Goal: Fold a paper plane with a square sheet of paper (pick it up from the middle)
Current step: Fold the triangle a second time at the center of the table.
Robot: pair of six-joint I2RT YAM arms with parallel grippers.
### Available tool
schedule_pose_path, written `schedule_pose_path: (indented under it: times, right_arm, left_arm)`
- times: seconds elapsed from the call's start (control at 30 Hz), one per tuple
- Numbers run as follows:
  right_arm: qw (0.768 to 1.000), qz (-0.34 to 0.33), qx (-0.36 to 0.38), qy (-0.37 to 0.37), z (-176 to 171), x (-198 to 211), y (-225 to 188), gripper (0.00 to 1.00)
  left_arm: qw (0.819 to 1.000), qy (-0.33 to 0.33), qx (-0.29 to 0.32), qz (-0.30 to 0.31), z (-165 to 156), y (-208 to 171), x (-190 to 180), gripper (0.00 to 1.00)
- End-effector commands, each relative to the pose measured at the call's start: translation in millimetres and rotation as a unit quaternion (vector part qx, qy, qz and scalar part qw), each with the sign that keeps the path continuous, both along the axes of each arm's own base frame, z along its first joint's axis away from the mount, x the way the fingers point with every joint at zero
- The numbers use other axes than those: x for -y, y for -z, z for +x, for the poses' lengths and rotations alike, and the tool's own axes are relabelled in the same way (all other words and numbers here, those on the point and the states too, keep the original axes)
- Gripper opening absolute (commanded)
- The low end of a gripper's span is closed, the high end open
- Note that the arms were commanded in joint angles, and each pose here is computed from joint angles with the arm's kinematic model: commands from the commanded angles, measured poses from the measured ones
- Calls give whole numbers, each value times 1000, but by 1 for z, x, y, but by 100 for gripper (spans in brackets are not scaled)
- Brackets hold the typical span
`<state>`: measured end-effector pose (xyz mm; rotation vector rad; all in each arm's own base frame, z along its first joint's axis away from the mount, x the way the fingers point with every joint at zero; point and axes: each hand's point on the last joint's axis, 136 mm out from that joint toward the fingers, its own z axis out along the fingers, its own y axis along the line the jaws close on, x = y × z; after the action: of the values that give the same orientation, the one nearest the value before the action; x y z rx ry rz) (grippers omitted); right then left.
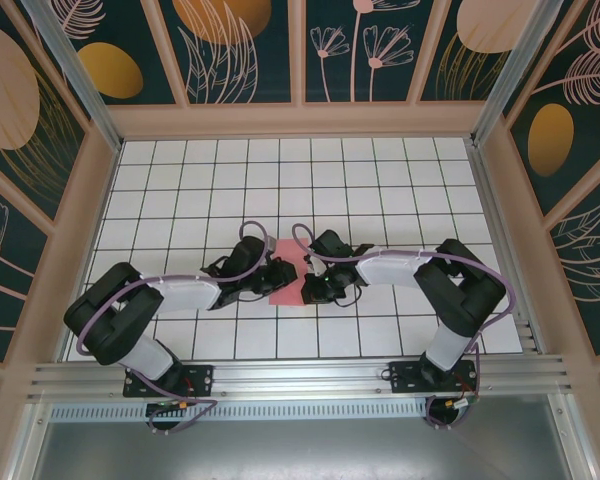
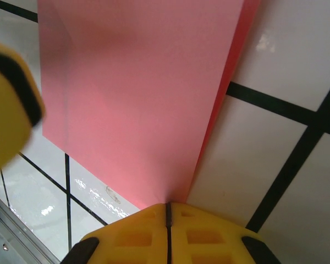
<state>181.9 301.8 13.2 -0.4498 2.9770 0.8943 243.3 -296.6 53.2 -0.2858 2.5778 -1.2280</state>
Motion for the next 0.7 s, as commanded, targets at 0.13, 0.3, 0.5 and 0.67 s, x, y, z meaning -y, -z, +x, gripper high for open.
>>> schedule_pose_path:
  times: [0.13,0.3,0.5,0.67]
  right_arm:
    - [997,-76,-22,15,-9,24,35,9]
    - [996,-86,-22,16,-10,29,37,9]
    - [994,-110,-20,13,-13,38,43,9]
    - [988,-153,-19,13,-18,54,54,9]
  left_arm:
    - [999,9,-37,5,-13,23,5,14]
    - [998,7,-63,30,-23,44,-2,14]
    - [994,-13,-68,83,-25,63,-21,14]
    - [990,-34,-53,127,-14,66,-34,14]
